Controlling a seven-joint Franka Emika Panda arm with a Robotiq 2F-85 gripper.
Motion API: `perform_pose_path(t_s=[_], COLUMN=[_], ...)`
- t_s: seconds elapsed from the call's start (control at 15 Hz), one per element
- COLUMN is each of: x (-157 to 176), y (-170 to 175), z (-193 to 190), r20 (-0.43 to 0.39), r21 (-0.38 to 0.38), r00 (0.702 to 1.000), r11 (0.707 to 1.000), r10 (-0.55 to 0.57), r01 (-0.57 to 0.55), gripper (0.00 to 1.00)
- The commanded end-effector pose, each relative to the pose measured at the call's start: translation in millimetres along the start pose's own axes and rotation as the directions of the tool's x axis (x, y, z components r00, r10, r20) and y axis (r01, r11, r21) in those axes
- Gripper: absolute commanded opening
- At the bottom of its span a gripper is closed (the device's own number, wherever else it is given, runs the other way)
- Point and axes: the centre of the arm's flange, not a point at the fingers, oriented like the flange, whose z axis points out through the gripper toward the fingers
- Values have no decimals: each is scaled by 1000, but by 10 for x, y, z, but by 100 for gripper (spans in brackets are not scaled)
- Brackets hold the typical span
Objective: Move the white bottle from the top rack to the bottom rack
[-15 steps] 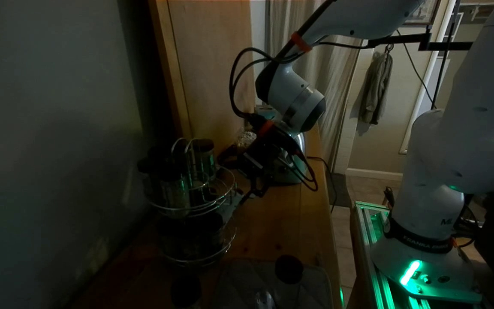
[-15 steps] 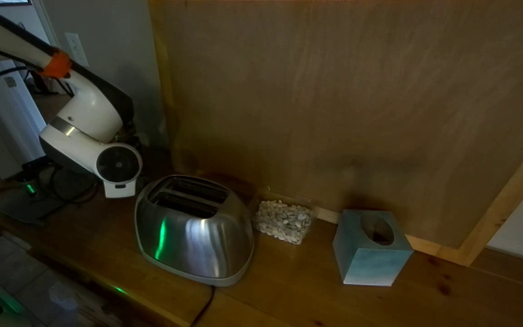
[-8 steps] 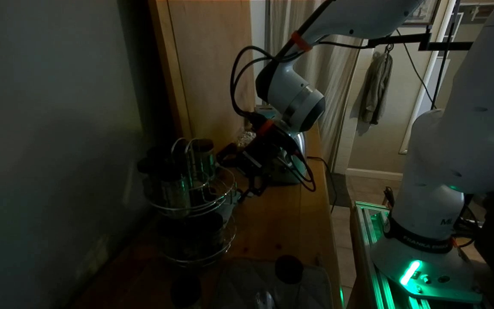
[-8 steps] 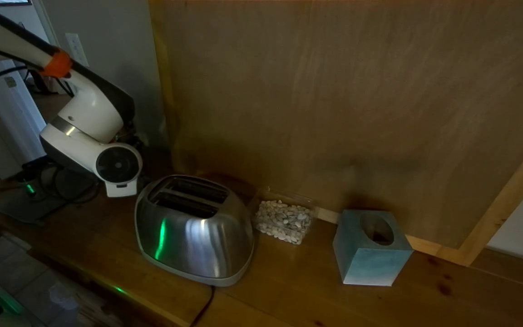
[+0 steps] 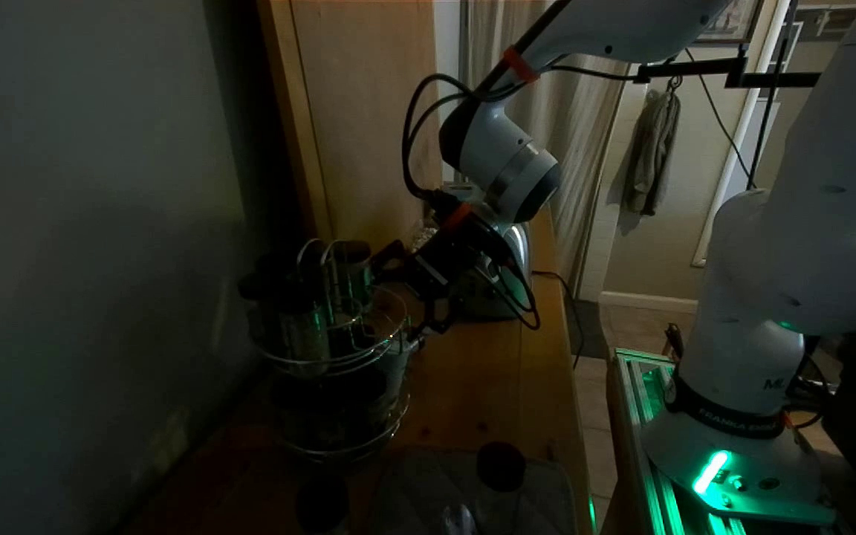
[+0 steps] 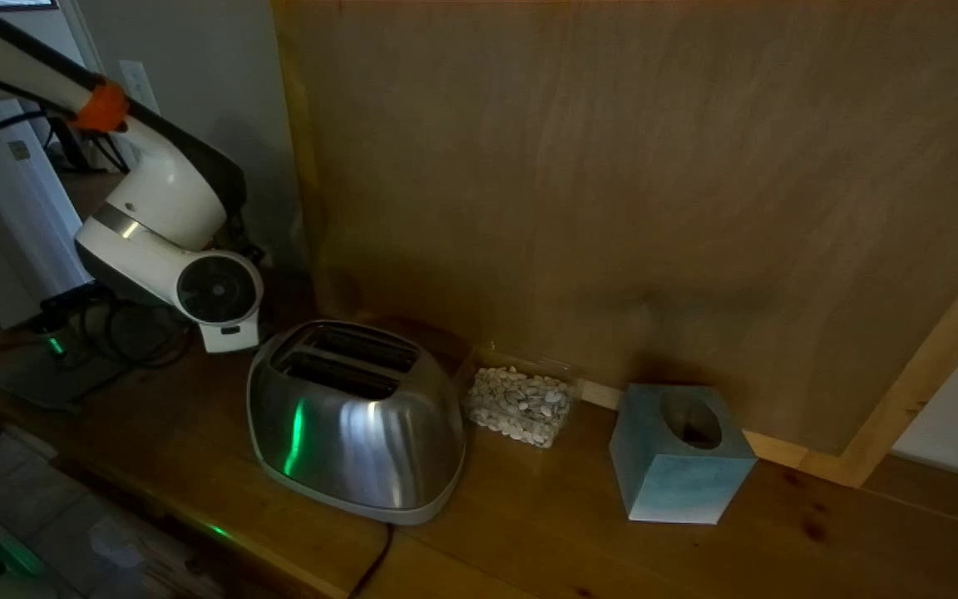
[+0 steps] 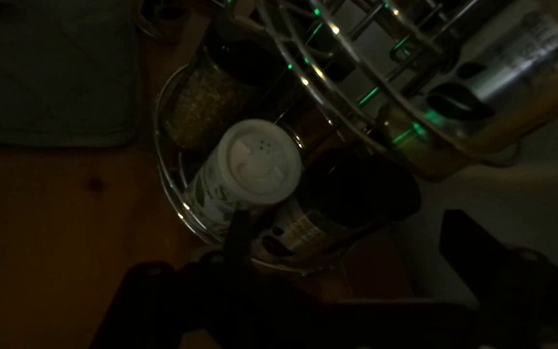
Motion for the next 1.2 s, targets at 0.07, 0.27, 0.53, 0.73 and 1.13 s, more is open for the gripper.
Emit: perform_pose_path(t_s=[0.07,0.27,0.53,0.73,1.13], x=[-73,-77,-28,-14,-80], y=[-93,-75,26,67,62], z=[37,22,-76,-125,-153], r20=[-13,-11,-73,-106,-89], r21=[10,-5,-63,-80,-118], r00=[999,999,997,994,996], r11=[999,999,998,996,992], r10=[-51,-45,11,24,30], r01=[51,45,-15,-33,-40], gripper=[100,100,100,100,43])
